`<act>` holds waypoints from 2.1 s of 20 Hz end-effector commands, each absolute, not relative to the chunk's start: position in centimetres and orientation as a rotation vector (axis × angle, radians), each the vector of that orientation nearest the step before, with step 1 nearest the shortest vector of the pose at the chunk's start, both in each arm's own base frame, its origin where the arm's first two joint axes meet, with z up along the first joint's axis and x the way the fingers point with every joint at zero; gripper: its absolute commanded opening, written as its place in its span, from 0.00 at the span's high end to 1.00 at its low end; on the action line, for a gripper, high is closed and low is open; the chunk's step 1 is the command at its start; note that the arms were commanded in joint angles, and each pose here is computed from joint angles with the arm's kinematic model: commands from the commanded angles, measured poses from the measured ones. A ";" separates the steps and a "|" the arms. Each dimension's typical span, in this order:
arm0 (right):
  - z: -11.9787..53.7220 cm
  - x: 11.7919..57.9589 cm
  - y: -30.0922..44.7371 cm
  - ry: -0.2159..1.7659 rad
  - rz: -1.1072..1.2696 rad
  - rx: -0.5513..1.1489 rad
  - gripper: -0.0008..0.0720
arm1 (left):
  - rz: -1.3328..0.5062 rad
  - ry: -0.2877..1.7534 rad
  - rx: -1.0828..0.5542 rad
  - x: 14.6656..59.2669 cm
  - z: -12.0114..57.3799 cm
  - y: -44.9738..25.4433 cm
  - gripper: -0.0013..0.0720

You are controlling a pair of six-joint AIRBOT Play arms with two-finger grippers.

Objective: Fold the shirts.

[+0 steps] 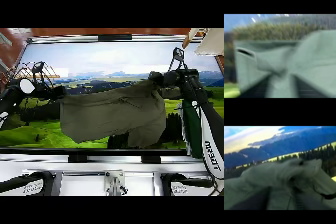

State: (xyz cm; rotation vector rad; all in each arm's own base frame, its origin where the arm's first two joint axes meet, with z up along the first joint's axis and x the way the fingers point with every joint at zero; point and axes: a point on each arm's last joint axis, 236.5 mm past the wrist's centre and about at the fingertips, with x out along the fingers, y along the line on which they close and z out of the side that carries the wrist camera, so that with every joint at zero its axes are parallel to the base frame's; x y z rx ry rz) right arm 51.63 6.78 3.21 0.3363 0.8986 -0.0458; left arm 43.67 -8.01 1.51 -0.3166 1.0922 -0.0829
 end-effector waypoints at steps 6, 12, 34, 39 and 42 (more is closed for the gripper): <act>2.7 40.7 -6.0 1.282 -0.128 0.018 0.18 | -0.146 1.652 -0.339 30.3 0.0 -3.9 0.01; -1.0 35.4 -4.4 1.440 0.014 0.507 0.18 | -0.246 1.673 -0.601 23.5 -6.7 -10.2 0.01; -8.6 31.7 -1.3 1.652 0.135 0.593 0.13 | -0.289 1.581 -0.560 23.9 -9.0 -14.0 0.94; -10.5 31.7 0.0 1.696 0.156 0.566 0.13 | -0.295 1.561 -0.558 24.0 -8.4 -14.0 0.94; -11.5 32.3 1.0 1.694 0.159 0.530 0.24 | -0.305 1.554 -0.554 24.2 -7.9 -14.1 0.94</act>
